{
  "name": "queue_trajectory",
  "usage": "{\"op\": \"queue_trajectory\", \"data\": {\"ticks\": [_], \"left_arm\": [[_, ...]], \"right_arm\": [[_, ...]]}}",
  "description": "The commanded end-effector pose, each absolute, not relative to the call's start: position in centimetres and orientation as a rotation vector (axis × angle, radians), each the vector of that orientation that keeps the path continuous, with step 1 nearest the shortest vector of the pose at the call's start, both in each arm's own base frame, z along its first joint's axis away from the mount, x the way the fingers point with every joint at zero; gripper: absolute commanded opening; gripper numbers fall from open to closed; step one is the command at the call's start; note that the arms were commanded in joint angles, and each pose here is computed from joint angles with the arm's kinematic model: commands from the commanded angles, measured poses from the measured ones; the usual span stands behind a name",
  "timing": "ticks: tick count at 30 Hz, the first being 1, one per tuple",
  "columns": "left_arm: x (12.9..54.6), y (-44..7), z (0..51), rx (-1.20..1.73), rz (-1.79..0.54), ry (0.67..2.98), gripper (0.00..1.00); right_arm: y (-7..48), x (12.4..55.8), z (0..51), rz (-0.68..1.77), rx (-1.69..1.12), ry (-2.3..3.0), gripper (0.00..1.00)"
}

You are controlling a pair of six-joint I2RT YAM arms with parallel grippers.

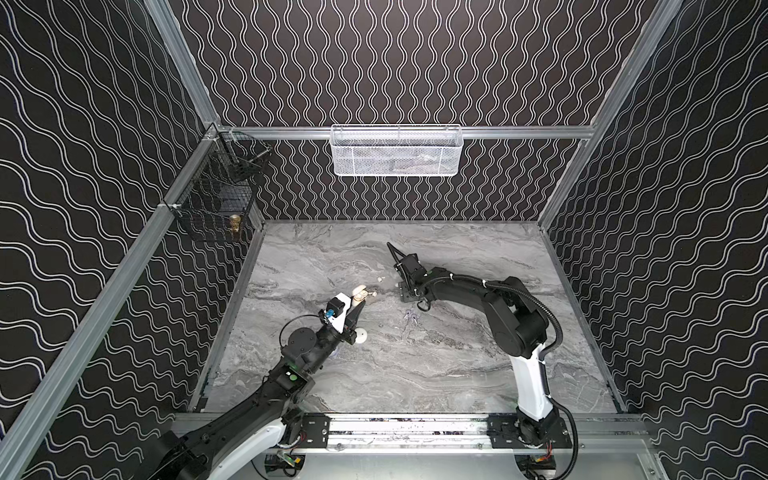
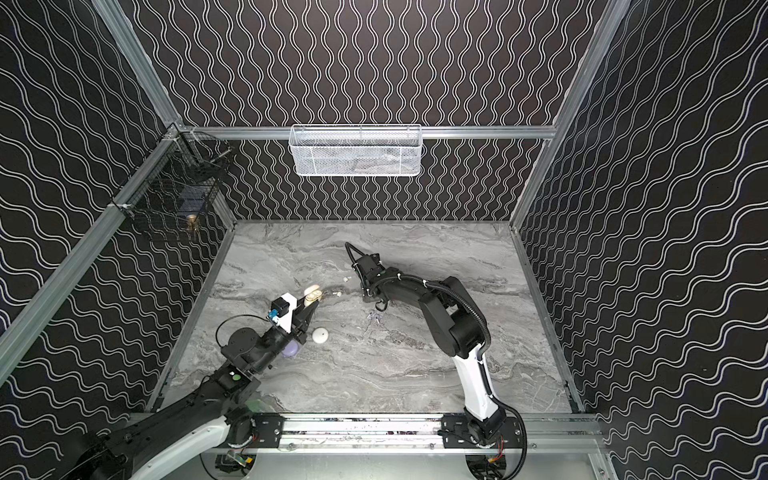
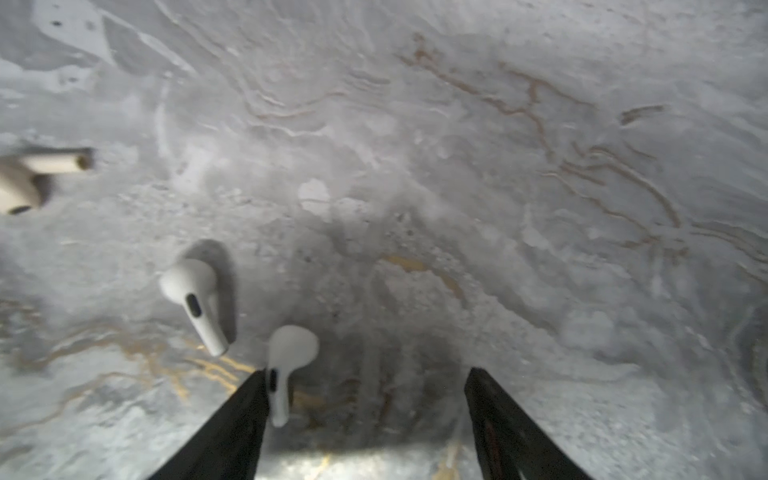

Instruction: Insert the wireless bluetooth earbuds into the charging case

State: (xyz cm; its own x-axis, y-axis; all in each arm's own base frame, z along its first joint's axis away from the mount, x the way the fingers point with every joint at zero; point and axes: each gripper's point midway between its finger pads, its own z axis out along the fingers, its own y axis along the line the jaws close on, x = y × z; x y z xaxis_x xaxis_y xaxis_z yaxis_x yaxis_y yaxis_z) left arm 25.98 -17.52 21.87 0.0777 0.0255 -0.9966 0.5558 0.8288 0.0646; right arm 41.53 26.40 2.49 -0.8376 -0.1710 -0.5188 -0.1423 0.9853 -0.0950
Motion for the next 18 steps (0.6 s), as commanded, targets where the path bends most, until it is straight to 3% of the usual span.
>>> {"op": "queue_trajectory", "data": {"ticks": [1,10,18], "left_arm": [[26.1,-17.5,22.6,0.498,-0.41,1.429,0.0],[25.8,-18.6,22.7,0.549,-0.456,1.402,0.0],[24.8,-19.6,23.2,0.607,-0.51,1.355,0.0]], "right_arm": [[26.3,41.7,3.6,-0.041,-0.199,2.548,0.74],[27.3,41.2,5.9,0.109,-0.193,2.498,0.7],[27.0,41.9,4.8,0.038,-0.232,2.505,0.69]]}}
